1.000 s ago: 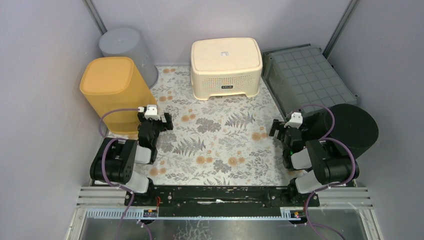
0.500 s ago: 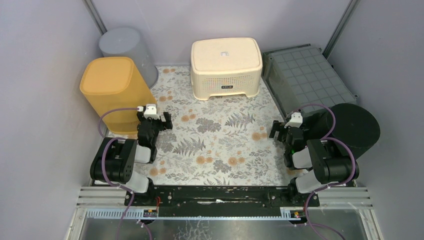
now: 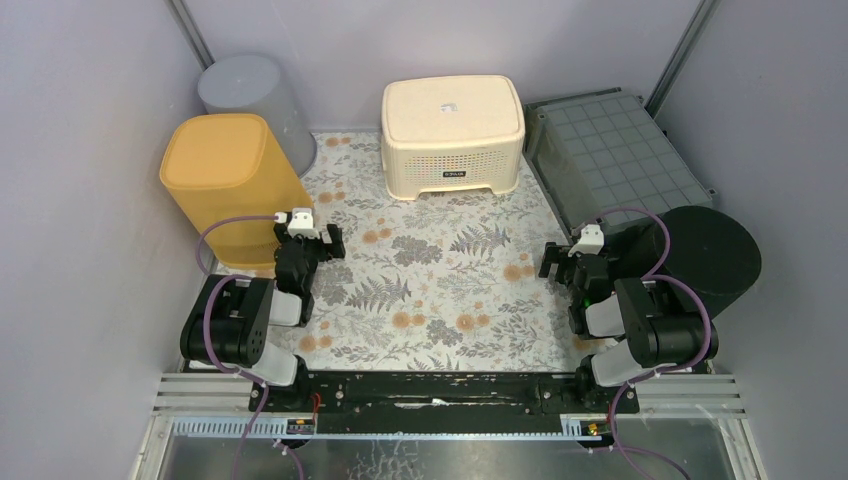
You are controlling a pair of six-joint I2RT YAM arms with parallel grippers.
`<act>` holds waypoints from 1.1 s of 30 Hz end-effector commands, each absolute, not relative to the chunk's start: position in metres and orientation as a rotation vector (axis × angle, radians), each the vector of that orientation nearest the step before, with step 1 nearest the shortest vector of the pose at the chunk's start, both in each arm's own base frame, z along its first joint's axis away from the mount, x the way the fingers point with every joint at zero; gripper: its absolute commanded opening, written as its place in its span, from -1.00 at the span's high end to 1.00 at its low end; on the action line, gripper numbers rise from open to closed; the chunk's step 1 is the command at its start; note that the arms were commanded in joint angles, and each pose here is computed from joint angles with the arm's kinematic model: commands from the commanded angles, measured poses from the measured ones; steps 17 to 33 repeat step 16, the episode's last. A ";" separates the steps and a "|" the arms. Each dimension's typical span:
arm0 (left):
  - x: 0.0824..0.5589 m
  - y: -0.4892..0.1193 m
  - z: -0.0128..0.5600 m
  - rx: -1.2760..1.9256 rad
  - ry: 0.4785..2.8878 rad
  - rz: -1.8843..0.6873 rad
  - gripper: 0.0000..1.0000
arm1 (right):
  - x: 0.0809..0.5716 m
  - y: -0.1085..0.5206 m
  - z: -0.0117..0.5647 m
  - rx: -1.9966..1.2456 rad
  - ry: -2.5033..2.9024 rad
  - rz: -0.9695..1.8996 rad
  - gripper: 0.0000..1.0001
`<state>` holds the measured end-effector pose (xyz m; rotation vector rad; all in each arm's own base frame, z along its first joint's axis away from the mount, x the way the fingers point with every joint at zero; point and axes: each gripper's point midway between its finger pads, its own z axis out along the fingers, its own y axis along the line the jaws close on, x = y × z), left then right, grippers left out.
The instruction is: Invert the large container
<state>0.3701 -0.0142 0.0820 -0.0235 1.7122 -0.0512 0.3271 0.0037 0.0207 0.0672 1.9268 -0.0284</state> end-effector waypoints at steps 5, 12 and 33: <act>0.379 -0.012 0.096 -0.020 1.665 -0.043 -1.00 | 0.364 -0.006 0.074 0.086 1.731 -0.044 -0.98; 0.379 -0.011 0.096 -0.021 1.665 -0.043 -1.00 | 0.366 -0.004 0.073 0.082 1.738 -0.036 -0.98; 0.379 -0.011 0.096 -0.021 1.665 -0.042 -1.00 | 0.365 -0.005 0.074 0.086 1.733 -0.040 -0.98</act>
